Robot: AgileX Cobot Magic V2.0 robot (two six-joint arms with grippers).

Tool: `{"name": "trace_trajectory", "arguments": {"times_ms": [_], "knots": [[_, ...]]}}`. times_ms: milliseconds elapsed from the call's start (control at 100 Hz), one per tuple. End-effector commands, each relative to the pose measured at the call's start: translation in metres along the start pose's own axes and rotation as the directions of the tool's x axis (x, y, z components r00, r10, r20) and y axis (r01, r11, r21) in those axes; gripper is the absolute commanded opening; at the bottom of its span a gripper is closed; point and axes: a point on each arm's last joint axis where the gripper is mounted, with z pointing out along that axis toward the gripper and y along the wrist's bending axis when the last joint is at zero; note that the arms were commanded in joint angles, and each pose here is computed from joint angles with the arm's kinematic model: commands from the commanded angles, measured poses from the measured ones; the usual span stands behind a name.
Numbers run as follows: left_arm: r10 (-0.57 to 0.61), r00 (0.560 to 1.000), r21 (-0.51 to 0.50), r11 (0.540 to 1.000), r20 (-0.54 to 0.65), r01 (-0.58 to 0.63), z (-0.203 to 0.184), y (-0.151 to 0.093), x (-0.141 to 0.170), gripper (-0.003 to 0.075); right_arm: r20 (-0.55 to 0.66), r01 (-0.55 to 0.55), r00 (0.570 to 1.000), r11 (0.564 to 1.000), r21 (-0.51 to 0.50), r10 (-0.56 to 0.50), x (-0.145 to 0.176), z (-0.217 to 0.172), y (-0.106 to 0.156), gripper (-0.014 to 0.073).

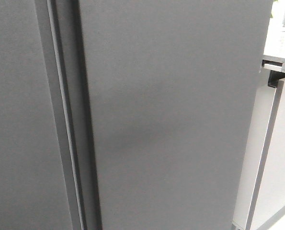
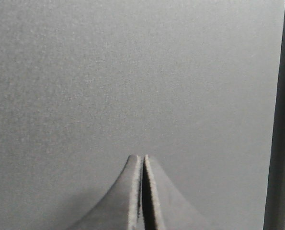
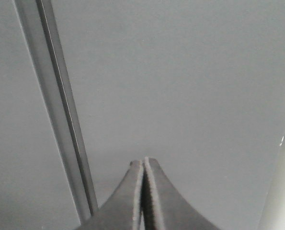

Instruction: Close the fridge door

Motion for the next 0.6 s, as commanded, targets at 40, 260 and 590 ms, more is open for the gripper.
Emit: {"name": "trace_trajectory", "arguments": {"times_ms": [40,260,590], "knots": [[-0.007,0.999,-0.005,1.000,0.048,0.007,-0.001,0.001,0.005,-0.0020,0.079,-0.001,0.997,1.000,0.013,0.000,-0.011,0.000,-0.001,-0.0044],[-0.007,0.999,-0.005,1.000,0.048,0.007,-0.001,0.001,0.005,-0.0020,0.132,0.077,0.987,0.989,0.129,-0.094,0.005,0.008,-0.009,-0.0045],[-0.007,0.999,-0.005,1.000,0.048,0.007,-0.001,0.001,0.005,-0.0020,0.196,0.025,0.972,0.883,0.469,-0.132,0.101,0.026,-0.030,-0.0044]]}}
